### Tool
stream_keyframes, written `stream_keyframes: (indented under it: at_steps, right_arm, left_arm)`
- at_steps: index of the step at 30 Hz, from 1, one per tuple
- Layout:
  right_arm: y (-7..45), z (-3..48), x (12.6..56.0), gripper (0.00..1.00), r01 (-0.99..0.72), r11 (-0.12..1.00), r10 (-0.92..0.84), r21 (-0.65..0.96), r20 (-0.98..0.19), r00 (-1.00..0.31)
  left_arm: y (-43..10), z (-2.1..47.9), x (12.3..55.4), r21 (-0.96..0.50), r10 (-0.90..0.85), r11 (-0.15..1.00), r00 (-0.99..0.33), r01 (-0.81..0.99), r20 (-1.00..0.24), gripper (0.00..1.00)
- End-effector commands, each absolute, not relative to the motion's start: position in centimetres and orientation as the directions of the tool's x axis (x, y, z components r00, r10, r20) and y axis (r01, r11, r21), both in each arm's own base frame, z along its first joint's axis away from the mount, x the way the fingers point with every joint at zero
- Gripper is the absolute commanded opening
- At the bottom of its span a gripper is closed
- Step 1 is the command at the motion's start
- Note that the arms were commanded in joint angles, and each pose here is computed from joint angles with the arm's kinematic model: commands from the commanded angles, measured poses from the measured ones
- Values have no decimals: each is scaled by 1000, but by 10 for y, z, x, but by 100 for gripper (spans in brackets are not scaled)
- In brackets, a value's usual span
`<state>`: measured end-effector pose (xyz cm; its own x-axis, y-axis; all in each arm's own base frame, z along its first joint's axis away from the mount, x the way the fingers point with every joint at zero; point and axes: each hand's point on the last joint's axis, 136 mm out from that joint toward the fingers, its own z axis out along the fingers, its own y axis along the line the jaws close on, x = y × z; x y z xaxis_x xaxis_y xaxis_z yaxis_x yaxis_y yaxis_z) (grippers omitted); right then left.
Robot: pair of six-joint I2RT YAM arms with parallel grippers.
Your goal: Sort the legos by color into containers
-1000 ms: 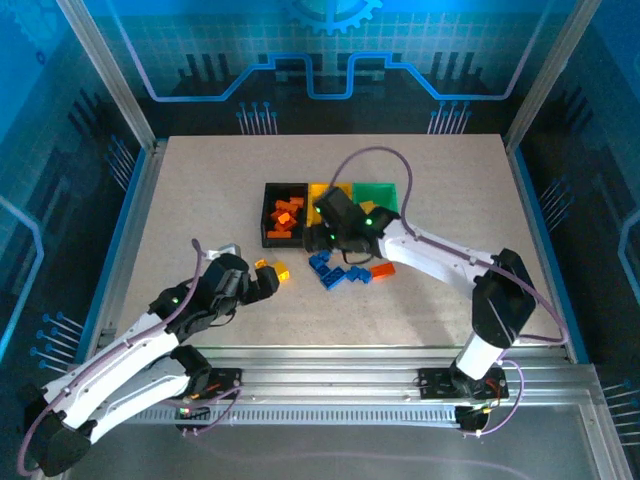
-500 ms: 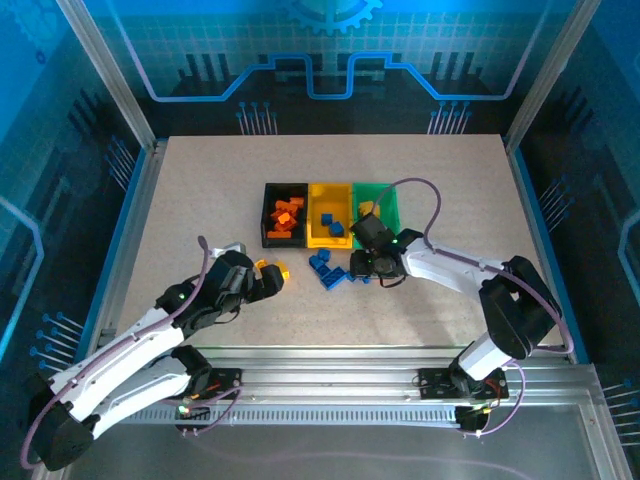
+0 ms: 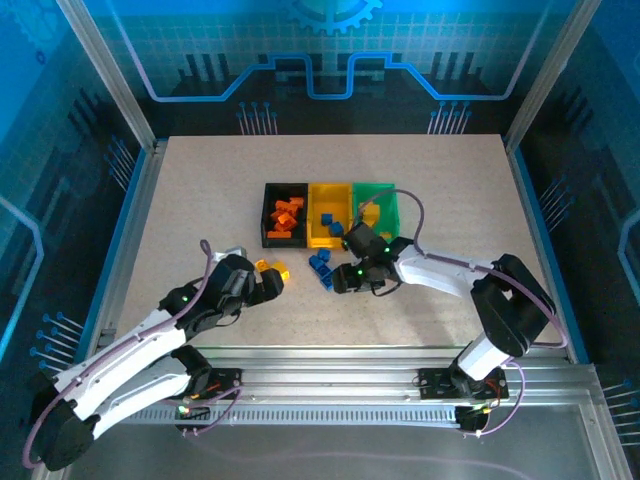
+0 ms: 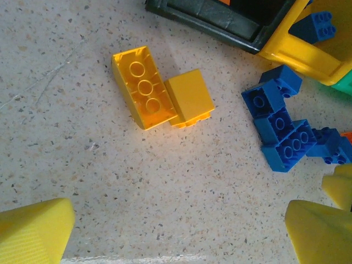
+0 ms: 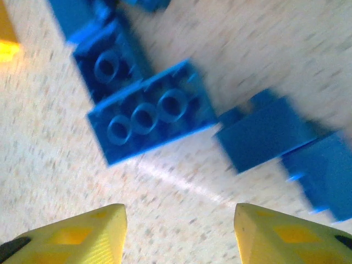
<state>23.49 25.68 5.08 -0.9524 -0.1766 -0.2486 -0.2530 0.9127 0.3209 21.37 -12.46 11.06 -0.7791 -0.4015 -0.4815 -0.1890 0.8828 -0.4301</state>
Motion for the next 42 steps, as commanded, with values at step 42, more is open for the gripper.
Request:
stream_keyframes:
  at_steps: [42]
  right_arm:
    - [250, 39, 226, 76, -322, 940, -284, 117, -257, -924]
  left_arm:
    - [-122, 87, 202, -480, -459, 844, -785, -240, -415, 99]
